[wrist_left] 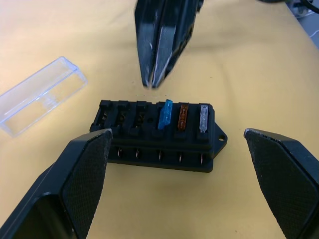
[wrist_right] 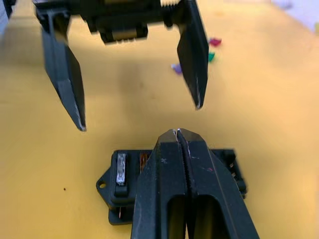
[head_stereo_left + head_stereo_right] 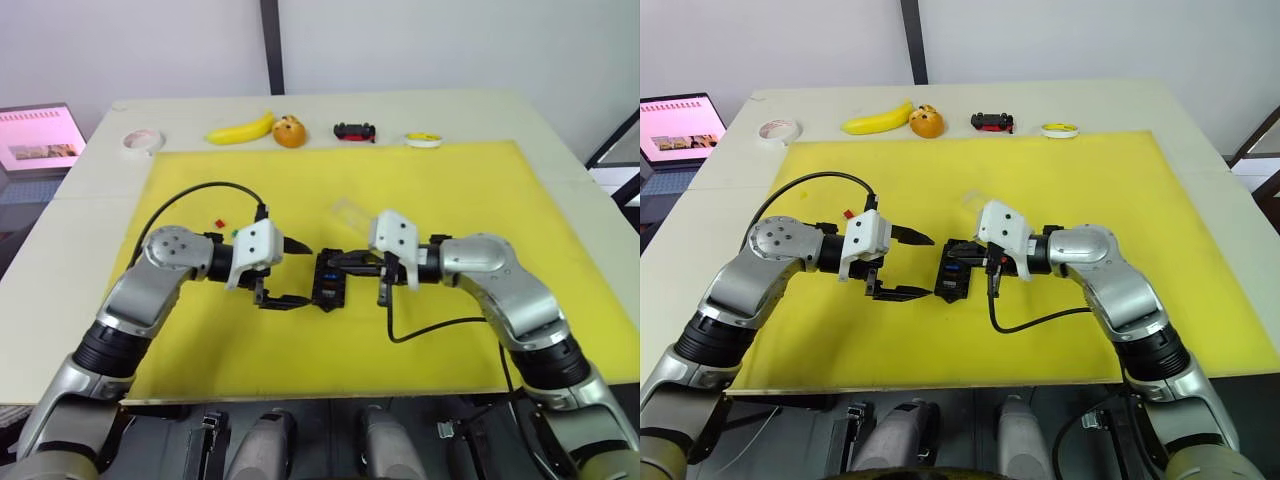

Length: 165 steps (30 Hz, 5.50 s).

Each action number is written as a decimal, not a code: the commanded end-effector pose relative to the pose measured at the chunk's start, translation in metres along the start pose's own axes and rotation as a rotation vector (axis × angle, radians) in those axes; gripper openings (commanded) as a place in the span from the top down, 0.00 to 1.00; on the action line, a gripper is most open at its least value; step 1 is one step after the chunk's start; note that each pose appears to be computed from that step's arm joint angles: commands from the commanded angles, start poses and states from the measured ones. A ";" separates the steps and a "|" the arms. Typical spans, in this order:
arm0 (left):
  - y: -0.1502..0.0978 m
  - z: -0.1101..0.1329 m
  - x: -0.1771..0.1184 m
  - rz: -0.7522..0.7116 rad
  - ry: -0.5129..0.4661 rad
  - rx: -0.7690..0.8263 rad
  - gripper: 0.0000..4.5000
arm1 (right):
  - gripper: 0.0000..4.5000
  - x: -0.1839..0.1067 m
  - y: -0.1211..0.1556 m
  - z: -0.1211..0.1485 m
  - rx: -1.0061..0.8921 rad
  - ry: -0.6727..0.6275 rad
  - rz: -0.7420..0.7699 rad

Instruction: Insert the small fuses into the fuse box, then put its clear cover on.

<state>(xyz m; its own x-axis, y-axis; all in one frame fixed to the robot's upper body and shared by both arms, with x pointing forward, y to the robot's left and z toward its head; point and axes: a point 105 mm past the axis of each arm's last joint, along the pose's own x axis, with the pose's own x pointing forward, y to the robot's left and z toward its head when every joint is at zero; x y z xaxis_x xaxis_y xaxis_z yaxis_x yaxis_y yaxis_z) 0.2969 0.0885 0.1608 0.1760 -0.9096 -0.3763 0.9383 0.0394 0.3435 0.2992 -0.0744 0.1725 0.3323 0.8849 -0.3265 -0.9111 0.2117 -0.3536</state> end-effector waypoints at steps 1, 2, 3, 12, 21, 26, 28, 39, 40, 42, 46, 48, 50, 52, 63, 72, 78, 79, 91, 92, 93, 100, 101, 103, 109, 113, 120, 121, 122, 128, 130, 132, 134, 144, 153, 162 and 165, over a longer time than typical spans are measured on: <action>0.002 0.008 -0.003 0.013 -0.017 0.033 0.00 | 0.59 -0.006 0.002 0.005 -0.064 -0.009 0.000; 0.002 0.008 -0.003 0.012 -0.018 0.033 0.00 | 0.49 -0.006 0.003 0.002 -0.077 0.001 0.001; 0.002 0.008 -0.003 0.012 -0.018 0.033 0.00 | 0.49 -0.005 0.004 -0.001 -0.084 0.006 0.001; 0.002 0.007 -0.004 0.012 -0.014 0.034 0.00 | 0.54 0.002 -0.001 -0.007 -0.113 0.004 -0.027; 0.001 0.006 -0.004 0.014 -0.011 0.034 0.00 | 0.66 0.006 0.000 -0.010 -0.117 0.011 -0.020; 0.001 0.006 -0.005 0.016 -0.009 0.034 0.00 | 0.66 0.007 -0.002 -0.010 -0.117 0.015 -0.020; 0.001 0.006 -0.005 0.017 -0.010 0.034 0.00 | 0.66 0.008 -0.002 -0.011 -0.118 0.023 -0.021; 0.002 0.005 -0.006 0.024 -0.009 0.032 0.00 | 0.86 0.012 0.002 -0.011 -0.106 0.018 0.006; 0.002 0.005 -0.006 0.024 -0.009 0.033 0.00 | 0.96 0.012 0.002 -0.011 -0.103 0.017 0.009; 0.002 0.005 -0.006 0.025 -0.008 0.033 0.00 | 0.98 0.013 0.004 -0.010 -0.094 0.013 0.016; 0.003 0.006 -0.006 0.030 -0.008 0.034 0.00 | 0.98 0.014 0.005 -0.007 -0.077 0.001 0.024; 0.004 0.006 -0.006 0.031 -0.008 0.034 0.00 | 0.98 0.013 0.005 -0.006 -0.073 -0.002 0.023; 0.004 0.006 -0.006 0.033 -0.006 0.033 0.00 | 0.98 0.013 0.003 -0.002 -0.076 -0.007 0.019; 0.004 0.005 -0.006 0.033 -0.005 0.031 0.00 | 0.98 0.012 0.001 0.001 -0.078 -0.013 0.015; 0.001 0.000 -0.006 0.014 0.019 0.037 0.00 | 0.98 0.009 0.000 0.006 -0.089 0.148 0.133; 0.000 -0.002 -0.006 0.026 0.019 0.032 0.00 | 0.98 0.012 -0.006 0.006 -0.094 0.224 0.158; -0.001 -0.003 -0.006 0.031 0.018 0.029 0.00 | 0.98 0.012 -0.008 0.012 -0.085 0.227 0.171; -0.001 -0.004 -0.006 0.032 0.018 0.029 0.00 | 0.98 0.012 -0.008 0.012 -0.086 0.230 0.172; -0.001 -0.004 -0.006 0.039 0.016 0.031 0.00 | 0.98 0.014 -0.016 0.009 -0.109 0.285 0.175; -0.001 -0.004 -0.006 0.039 0.015 0.031 0.00 | 0.98 0.015 -0.016 0.008 -0.111 0.288 0.176; -0.001 -0.004 -0.006 0.040 0.015 0.032 0.00 | 0.98 0.015 -0.017 0.008 -0.112 0.290 0.177; -0.002 -0.004 -0.006 0.042 0.016 0.032 0.00 | 0.98 0.017 -0.016 0.005 -0.105 0.294 0.179; -0.002 -0.004 -0.006 0.042 0.016 0.032 0.00 | 0.98 0.017 -0.016 0.005 -0.104 0.294 0.178; -0.002 -0.004 -0.005 0.043 0.016 0.033 0.00 | 0.98 0.018 -0.016 0.005 -0.100 0.294 0.174; -0.002 -0.004 -0.005 0.042 0.014 0.032 0.00 | 0.98 0.019 -0.019 0.006 -0.082 0.291 0.165; -0.002 -0.003 -0.005 0.042 0.012 0.032 0.00 | 0.98 0.019 -0.019 0.006 -0.079 0.299 0.166; -0.001 -0.003 -0.005 0.044 0.012 0.030 0.00 | 0.98 0.020 -0.019 0.008 -0.080 0.287 0.167; -0.001 -0.003 -0.005 0.044 0.012 0.030 0.00 | 0.98 0.020 -0.019 0.009 -0.082 0.283 0.166; -0.001 -0.004 -0.005 0.044 0.012 0.030 0.00 | 0.92 0.020 -0.019 0.010 -0.079 0.277 0.163; -0.001 -0.004 -0.006 0.047 0.014 0.029 0.00 | 0.35 0.012 -0.025 0.023 -0.059 0.219 0.130; -0.001 -0.004 -0.006 0.048 0.014 0.030 0.00 | 0.35 0.008 -0.028 0.027 -0.037 0.193 0.117; 0.000 -0.004 -0.006 0.048 0.014 0.030 0.00 | 0.35 0.008 -0.028 0.028 -0.030 0.182 0.112; 0.000 -0.004 -0.007 0.047 0.013 0.030 0.00 | 0.35 0.006 -0.026 0.027 -0.023 0.126 0.102; 0.000 -0.004 -0.007 0.041 0.010 0.026 0.00 | 0.99 0.014 -0.009 0.018 0.038 -0.111 0.050; 0.000 -0.004 -0.007 0.038 0.015 0.026 0.00 | 0.99 0.022 -0.001 0.001 0.051 -0.071 0.048; 0.001 -0.003 -0.006 0.040 0.014 0.029 0.00 | 0.99 0.024 -0.001 -0.011 0.058 0.001 0.043; 0.001 -0.003 -0.006 0.040 0.012 0.031 0.00 | 0.99 0.025 -0.001 -0.021 0.068 0.058 0.036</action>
<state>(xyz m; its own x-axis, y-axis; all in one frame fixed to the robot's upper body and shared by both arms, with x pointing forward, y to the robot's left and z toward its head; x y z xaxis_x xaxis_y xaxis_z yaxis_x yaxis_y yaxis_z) 0.2965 0.0951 0.1508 0.2055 -0.8979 -0.3893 0.9360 0.0640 0.3462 0.3116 -0.0588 0.1475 0.2946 0.8822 -0.3673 -0.9421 0.2036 -0.2665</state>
